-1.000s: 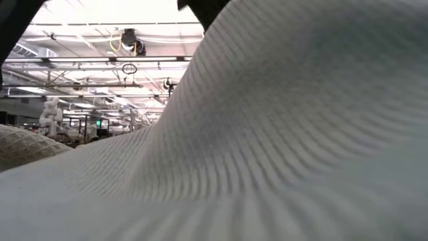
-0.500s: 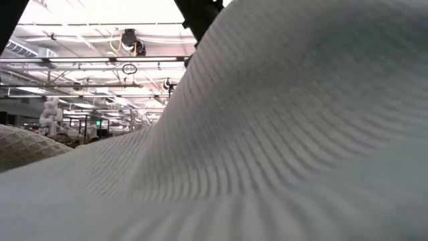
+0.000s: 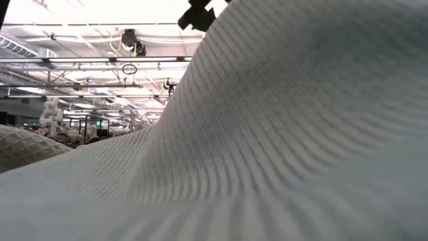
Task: Fold microfiber towels
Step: Fold the light green microfiber cloth
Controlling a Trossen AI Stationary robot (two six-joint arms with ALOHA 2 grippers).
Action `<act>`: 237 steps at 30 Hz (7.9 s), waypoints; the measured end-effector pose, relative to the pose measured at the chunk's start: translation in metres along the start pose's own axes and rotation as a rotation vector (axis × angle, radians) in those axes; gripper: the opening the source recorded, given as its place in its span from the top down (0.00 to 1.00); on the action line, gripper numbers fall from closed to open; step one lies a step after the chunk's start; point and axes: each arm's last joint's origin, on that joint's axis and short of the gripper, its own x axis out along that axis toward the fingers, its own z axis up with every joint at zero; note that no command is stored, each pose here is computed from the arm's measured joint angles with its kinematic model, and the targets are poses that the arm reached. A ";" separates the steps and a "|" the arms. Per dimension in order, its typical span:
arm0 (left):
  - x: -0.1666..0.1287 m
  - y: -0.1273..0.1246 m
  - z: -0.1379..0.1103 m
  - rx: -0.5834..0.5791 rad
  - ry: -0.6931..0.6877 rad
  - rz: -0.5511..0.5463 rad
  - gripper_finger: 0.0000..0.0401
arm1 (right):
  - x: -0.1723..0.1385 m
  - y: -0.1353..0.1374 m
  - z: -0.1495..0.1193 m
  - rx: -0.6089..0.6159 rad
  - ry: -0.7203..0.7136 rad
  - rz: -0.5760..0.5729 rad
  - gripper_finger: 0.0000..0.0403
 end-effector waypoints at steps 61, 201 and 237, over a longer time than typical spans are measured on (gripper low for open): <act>0.013 0.051 0.038 0.007 -0.095 -0.431 0.20 | -0.059 0.038 0.009 -0.247 -0.197 0.068 0.98; 0.040 -0.010 -0.053 0.357 0.289 -0.313 0.98 | 0.094 -0.034 0.034 -0.113 0.141 0.685 0.66; 0.031 -0.018 -0.064 0.426 0.346 -0.331 0.98 | 0.088 -0.012 0.022 -0.257 0.143 0.522 0.46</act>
